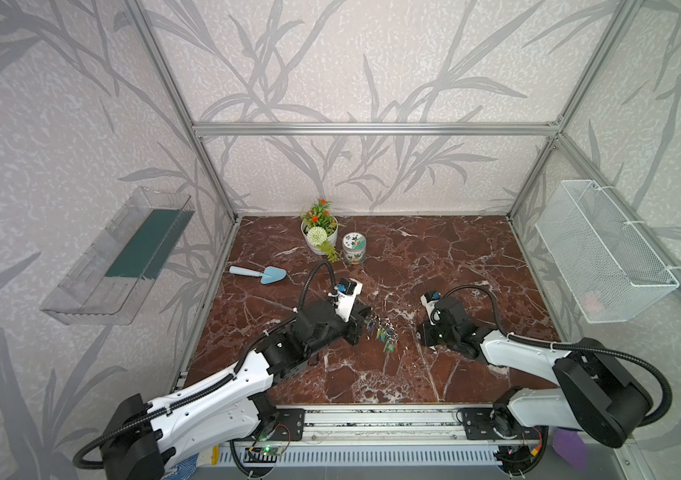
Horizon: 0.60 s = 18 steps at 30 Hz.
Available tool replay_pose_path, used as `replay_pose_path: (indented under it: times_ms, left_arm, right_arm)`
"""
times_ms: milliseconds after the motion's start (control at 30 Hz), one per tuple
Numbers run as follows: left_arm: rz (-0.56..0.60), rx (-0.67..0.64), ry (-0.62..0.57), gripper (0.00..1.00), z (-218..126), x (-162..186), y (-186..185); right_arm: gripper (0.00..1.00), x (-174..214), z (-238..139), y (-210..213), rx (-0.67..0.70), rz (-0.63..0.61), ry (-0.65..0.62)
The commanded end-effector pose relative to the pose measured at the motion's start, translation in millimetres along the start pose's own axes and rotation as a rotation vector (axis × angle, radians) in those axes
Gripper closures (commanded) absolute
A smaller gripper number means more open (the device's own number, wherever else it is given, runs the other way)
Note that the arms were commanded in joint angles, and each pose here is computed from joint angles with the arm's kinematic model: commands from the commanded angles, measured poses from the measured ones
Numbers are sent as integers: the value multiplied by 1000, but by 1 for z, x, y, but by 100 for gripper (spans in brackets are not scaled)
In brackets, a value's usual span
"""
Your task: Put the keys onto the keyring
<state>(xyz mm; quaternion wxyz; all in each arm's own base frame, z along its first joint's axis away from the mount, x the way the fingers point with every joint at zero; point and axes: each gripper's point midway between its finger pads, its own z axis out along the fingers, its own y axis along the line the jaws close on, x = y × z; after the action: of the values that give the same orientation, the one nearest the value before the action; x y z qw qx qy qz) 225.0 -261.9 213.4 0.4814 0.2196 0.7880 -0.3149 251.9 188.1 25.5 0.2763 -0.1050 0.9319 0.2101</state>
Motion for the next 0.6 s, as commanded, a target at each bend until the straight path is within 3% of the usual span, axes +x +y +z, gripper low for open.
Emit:
replay_pose_path:
  times_ms: [0,300,367,567]
  left_arm:
    - [13,18,-102,100,-4,-25,-6]
    - [16,18,-98,100,-3,-25,-6]
    - [17,17,-100,100,-3,-25,-6]
    - [17,19,-100,100,-4,-25,-6]
  right_arm:
    - [100,-10,-5,13,-50,-10,-15]
    - [100,-9,-7,24,-105,-5,27]
    - [7,-10,-7,27,-119,51,41]
    - [2,-1,0,26,-111,47,111]
